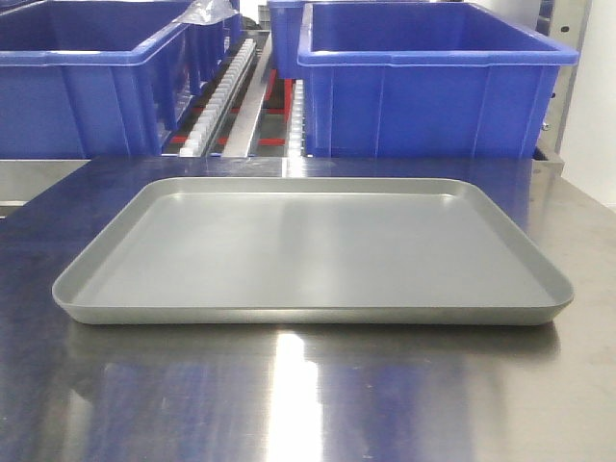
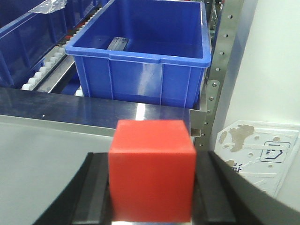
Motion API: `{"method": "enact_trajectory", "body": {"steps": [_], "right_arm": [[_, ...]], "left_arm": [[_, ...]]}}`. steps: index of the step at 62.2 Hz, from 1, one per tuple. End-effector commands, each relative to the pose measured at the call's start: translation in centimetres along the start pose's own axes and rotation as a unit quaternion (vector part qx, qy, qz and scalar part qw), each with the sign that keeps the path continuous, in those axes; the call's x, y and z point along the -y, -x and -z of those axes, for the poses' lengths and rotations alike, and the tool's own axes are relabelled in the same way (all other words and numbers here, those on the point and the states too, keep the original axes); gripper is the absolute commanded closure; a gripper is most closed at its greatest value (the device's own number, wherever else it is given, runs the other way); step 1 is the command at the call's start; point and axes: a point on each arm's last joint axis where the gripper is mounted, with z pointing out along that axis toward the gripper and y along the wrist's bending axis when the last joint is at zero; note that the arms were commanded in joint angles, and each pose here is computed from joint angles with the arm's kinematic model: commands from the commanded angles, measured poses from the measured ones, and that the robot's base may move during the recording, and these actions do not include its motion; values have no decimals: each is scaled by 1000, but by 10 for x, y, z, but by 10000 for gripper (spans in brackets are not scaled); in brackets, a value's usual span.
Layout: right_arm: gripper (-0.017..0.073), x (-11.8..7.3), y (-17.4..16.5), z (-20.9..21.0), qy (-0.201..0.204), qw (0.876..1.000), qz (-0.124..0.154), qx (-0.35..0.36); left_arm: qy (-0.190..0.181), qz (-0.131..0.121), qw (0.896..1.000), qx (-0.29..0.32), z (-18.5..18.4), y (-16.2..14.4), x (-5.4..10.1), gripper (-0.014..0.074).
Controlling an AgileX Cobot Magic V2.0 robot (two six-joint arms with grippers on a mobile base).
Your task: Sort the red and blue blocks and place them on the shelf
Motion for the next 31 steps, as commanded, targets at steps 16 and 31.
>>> {"method": "enact_trajectory", "body": {"steps": [16, 31], "right_arm": [[504, 0, 16, 2, -5, 998, 5, 55], [504, 0, 16, 2, -5, 998, 5, 55]], "left_arm": [[11, 1, 992, 123, 60, -7, -5, 462], [13, -74, 987, 139, 71, -11, -4, 462]]}}
